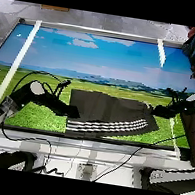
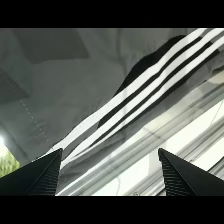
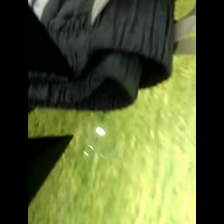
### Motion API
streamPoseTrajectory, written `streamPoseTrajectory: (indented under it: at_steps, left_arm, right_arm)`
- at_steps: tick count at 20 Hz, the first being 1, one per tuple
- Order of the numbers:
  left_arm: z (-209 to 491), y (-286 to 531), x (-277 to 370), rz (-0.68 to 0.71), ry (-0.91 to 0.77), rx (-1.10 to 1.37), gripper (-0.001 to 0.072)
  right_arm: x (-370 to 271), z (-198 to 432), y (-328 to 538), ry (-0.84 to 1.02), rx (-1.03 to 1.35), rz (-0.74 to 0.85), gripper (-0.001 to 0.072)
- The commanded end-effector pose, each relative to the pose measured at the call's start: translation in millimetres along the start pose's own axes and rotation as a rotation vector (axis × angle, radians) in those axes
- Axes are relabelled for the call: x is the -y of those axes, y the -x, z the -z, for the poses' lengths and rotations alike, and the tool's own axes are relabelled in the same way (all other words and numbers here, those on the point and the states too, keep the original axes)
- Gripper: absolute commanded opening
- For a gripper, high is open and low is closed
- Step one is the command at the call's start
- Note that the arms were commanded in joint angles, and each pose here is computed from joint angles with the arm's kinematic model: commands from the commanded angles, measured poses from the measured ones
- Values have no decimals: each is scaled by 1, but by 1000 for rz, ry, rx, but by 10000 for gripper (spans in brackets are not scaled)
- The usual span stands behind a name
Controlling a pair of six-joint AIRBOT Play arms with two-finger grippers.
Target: Fold the clothes and pants, and hang the long-sleeved shirts on hangers.
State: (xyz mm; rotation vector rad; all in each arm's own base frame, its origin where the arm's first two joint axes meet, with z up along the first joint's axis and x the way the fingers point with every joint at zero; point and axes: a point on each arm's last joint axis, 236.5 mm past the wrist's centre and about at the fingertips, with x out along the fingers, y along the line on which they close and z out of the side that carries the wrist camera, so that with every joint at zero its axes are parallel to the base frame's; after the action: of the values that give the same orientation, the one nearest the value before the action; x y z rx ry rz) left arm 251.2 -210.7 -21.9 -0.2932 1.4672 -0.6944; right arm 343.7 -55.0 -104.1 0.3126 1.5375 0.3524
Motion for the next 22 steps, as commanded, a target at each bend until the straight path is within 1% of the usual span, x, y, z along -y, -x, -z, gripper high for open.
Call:
streamPoseTrajectory:
  at_steps: [1,2,3,4,7,9,11,12,14,15,16,20,22]
  left_arm:
    - [-8,0,-2,-9,0,34,693]
    - [-10,0,-3,-11,0,43,693]
    - [-11,0,-3,-13,0,48,693]
    - [-12,0,-3,-13,0,50,693]
    - [-13,0,-5,-22,-3,56,693]
    - [-15,1,-16,-66,-22,64,693]
    - [-16,3,-24,-93,-26,66,693]
    - [-17,5,-26,-94,-18,73,693]
    - [-20,9,-32,-97,2,86,693]
    - [-21,11,-35,-98,12,89,692]
    - [-21,13,-38,-98,20,91,693]
    - [-21,15,-40,-98,28,92,693]
    - [-21,15,-40,-98,29,93,693]
  right_arm:
    - [-36,16,-7,46,-80,-186,305]
    - [-47,15,-5,45,-75,-236,263]
    - [-58,10,-4,35,-56,-284,190]
    - [-71,4,-2,22,-29,-337,176]
    - [-109,-7,-5,3,14,-470,173]
    - [-135,1,-19,31,-31,-502,175]
    - [-156,8,-33,103,-78,-487,176]
    - [-165,8,-38,134,-88,-475,186]
    - [-170,-2,-38,179,-75,-431,359]
    - [-166,-10,-35,173,-64,-398,426]
    - [-161,-16,-30,170,-57,-368,464]
    - [-122,-25,-17,137,-64,-212,493]
    - [-110,-20,-18,107,-79,-188,508]
